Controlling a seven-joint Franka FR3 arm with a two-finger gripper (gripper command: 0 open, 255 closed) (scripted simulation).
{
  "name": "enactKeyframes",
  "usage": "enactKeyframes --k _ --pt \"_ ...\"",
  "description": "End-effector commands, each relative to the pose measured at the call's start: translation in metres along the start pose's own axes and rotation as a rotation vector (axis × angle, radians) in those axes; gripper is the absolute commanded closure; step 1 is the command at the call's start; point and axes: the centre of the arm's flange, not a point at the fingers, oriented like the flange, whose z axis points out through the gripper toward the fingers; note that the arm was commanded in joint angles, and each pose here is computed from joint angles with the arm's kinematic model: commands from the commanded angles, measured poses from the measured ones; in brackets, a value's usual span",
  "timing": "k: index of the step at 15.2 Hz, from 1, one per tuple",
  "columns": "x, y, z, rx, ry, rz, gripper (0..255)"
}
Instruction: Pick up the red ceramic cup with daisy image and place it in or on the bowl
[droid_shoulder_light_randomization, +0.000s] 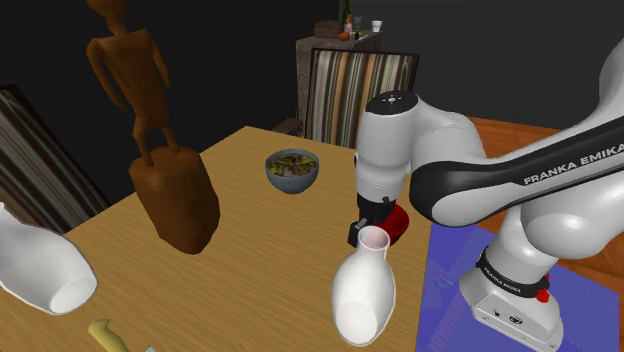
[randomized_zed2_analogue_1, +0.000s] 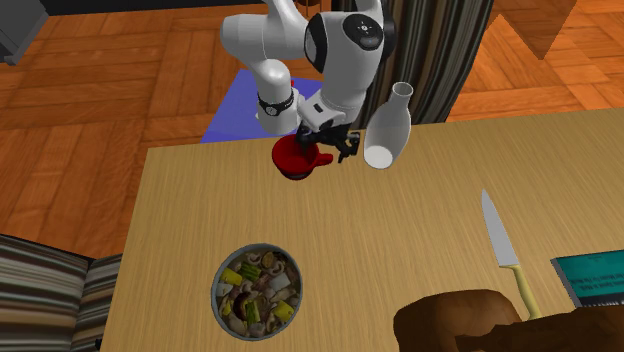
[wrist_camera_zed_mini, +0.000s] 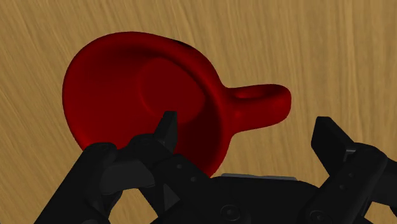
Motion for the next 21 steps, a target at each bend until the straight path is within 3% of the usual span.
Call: enactKeyframes --k 1,5,12,13,21 --pt "-0.001 -0.001 0.010 0.000 0.000 0.001 0" --pt "-0.001 -0.001 0.029 0.000 0.000 0.001 0" --pt "-0.001 -0.001 0.029 0.000 0.000 0.001 0" --pt "-0.001 -0.001 0.029 0.000 0.000 0.001 255" --pt "-0.001 -0.002 0.029 0.000 0.000 0.001 255"
